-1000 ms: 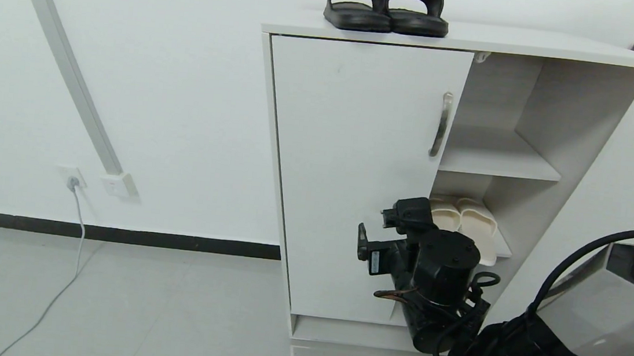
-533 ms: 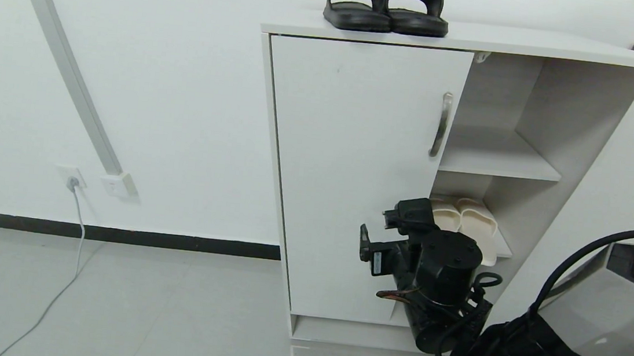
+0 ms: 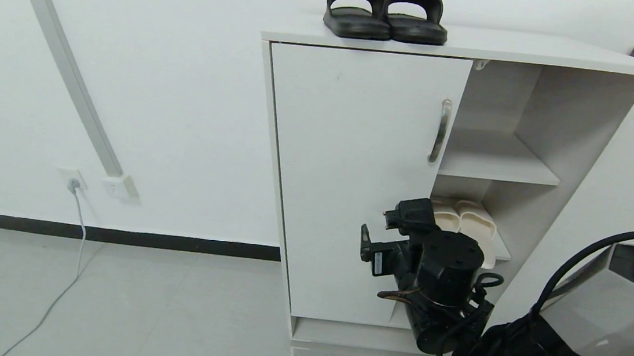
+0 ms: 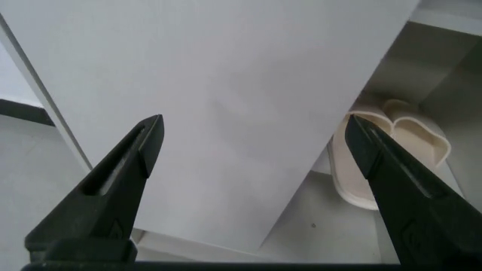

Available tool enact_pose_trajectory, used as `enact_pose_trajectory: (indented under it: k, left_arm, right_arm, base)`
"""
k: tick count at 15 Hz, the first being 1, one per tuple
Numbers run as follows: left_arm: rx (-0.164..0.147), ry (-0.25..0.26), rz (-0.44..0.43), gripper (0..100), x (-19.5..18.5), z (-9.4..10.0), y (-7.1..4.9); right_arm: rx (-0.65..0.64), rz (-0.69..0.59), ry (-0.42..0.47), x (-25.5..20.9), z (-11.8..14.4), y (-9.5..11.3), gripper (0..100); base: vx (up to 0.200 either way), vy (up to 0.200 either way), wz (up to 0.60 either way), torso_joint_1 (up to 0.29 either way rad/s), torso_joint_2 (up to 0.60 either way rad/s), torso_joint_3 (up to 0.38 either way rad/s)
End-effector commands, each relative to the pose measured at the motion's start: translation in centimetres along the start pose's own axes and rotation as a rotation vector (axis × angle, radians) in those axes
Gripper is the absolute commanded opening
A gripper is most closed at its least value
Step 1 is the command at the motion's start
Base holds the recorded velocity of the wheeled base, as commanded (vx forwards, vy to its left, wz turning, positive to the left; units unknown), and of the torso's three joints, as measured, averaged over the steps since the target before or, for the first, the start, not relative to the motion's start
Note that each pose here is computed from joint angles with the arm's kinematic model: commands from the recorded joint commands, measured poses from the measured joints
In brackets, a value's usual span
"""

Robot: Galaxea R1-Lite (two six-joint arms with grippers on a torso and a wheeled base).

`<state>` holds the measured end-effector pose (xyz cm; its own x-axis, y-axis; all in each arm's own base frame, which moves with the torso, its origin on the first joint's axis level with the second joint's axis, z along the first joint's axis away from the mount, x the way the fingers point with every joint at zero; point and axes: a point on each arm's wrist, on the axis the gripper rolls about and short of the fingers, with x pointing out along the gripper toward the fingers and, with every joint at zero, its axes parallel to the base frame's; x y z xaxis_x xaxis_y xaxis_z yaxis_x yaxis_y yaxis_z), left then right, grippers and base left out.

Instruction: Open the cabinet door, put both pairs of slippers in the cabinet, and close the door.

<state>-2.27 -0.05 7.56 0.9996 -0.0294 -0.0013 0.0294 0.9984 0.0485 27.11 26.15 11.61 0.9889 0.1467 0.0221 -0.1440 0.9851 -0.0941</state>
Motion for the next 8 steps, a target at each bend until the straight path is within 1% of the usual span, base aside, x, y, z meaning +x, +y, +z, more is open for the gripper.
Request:
enact_pose_trajectory:
  k: [1, 2, 5, 8]
  left_arm:
    - [0.0, 0.003, 0.0, 0, 0.01, -0.02, 0.0]
    - [-0.001, 0.003, 0.0, 0, 0.01, -0.02, 0.0]
    - [0.0, 0.003, 0.0, 0, 0.01, -0.02, 0.0]
    - [0.0, 0.003, 0.0, 0, 0.01, -0.02, 0.0]
  right_arm:
    - [-0.004, 0.0, 0.004, -0.01, -0.07, 0.0, 100]
    - [-0.006, 0.001, 0.006, 0.0, -0.14, 0.02, 100]
    - [-0.007, 0.001, 0.009, 0.03, -0.25, 0.05, 100]
    - [-0.008, 0.001, 0.01, 0.01, -0.29, 0.04, 100]
  base:
    - [0.0, 0.0, 0.0, 0.017, -0.09, -0.349]
    - [0.0, 0.0, 0.0, 0.046, -0.31, -0.369]
    - [0.0, 0.0, 0.0, 0.033, -0.56, -0.364]
    - [0.0, 0.0, 0.0, 0.115, -0.46, -0.346]
